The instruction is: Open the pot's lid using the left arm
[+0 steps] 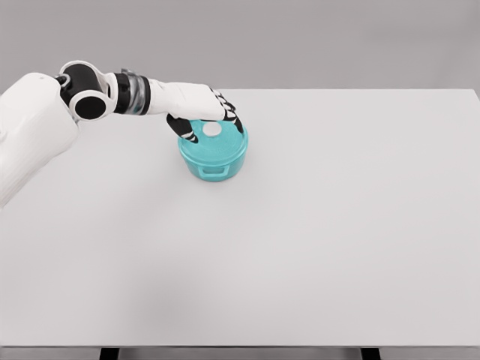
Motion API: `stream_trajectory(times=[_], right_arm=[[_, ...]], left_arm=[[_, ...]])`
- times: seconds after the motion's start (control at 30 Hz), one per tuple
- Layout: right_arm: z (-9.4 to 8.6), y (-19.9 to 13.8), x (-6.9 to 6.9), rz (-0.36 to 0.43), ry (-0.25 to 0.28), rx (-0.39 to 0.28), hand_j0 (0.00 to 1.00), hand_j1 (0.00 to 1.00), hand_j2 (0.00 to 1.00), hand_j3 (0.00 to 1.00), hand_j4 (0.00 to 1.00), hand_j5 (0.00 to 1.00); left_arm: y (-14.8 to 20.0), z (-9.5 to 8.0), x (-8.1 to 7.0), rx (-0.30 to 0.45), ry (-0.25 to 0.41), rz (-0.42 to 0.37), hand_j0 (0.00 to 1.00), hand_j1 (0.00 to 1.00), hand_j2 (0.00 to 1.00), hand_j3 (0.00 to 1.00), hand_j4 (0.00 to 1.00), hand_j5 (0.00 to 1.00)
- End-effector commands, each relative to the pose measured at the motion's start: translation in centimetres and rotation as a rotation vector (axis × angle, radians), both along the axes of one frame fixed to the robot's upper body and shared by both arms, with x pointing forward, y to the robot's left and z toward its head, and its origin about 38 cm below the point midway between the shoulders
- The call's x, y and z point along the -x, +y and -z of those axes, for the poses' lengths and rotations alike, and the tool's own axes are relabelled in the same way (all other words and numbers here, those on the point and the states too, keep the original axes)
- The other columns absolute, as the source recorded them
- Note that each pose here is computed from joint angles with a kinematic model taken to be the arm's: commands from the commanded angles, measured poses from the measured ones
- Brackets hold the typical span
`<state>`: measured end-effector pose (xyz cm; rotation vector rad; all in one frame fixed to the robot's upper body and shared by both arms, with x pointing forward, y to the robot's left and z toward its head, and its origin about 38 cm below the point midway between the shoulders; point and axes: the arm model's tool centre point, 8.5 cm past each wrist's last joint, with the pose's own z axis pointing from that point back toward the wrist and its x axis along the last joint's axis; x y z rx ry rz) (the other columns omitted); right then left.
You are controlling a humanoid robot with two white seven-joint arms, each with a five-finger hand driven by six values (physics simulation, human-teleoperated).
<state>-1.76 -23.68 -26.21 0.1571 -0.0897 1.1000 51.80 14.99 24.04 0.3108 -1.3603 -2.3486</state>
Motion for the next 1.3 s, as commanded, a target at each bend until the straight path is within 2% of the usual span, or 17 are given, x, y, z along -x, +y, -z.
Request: stream_trajectory(times=[0.0, 0.5, 0.6, 0.77, 1.1, 1.27], right_arm=[[0.0, 0.0, 0.0, 0.0, 0.0, 0.0, 1.0, 1.0, 1.0, 1.0, 1.0, 1.0], [0.0, 0.0, 0.0, 0.0, 0.0, 0.0, 1.0, 1.0, 1.0, 1.0, 1.0, 1.0], [0.0, 0.0, 0.0, 0.0, 0.0, 0.0, 1.0, 1.0, 1.0, 1.0, 1.0, 1.0], [0.0, 0.0, 0.0, 0.0, 0.0, 0.0, 1.0, 1.0, 1.0, 1.0, 1.0, 1.0], [0.0, 0.0, 0.0, 0.0, 0.0, 0.0, 1.0, 1.0, 1.0, 1.0, 1.0, 1.0], [0.0, 0.0, 0.0, 0.0, 0.0, 0.0, 1.0, 1.0, 1.0, 1.0, 1.0, 1.0]], left_arm=[[0.1, 0.0, 0.0, 0.005, 0.004, -0.005, 0.82, 0.82, 0.82, 0.82, 0.82, 0.82], [-0.4, 1.1, -0.4, -0.038, 0.001, -0.014, 0.79, 0.79, 0.79, 0.79, 0.79, 0.79], [-0.4, 1.1, -0.4, -0.038, 0.001, -0.014, 0.73, 0.73, 0.73, 0.73, 0.73, 0.73], [-0.4, 1.2, -0.4, -0.039, 0.003, -0.014, 0.7, 0.7, 0.7, 0.7, 0.7, 0.7], [-0.3, 1.4, -0.3, -0.041, 0.005, -0.015, 0.54, 0.54, 0.54, 0.54, 0.54, 0.54], [-0.3, 1.4, -0.3, -0.041, 0.004, -0.014, 0.51, 0.51, 0.51, 0.51, 0.51, 0.51]])
